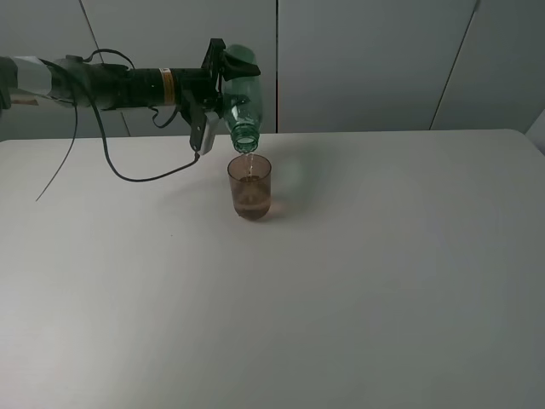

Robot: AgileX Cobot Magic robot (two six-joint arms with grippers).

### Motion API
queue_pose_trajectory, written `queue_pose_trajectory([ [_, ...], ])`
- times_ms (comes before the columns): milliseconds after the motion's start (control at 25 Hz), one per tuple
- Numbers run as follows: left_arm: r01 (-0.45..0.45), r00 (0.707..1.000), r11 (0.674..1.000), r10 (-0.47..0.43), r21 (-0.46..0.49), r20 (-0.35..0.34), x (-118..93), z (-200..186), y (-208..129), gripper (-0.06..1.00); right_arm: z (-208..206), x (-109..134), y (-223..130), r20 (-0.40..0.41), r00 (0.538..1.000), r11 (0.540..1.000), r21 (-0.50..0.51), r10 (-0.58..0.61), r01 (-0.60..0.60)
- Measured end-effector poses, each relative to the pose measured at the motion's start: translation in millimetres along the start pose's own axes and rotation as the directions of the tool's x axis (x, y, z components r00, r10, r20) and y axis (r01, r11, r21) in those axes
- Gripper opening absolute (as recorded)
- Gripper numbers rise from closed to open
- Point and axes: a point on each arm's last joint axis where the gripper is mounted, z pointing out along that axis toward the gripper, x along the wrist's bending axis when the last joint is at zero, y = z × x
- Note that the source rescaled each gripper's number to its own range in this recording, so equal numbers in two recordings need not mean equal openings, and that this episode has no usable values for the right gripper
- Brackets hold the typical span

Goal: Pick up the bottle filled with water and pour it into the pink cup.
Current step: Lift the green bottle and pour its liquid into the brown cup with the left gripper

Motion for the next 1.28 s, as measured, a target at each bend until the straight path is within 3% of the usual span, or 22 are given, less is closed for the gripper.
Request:
queue_pose_trajectory([
  [920,-0.054,0.998,0.998,0.054,-0.01,-0.012,2,2,3,0.01,0,0,0,0.0,1.0,1.0,0.0,0.0,0.0],
  [1280,-0.097,0.995,0.995,0.096,-0.025,-0.033,12,7,7,0.01,0,0,0,0.0,1.0,1.0,0.0,0.0,0.0],
])
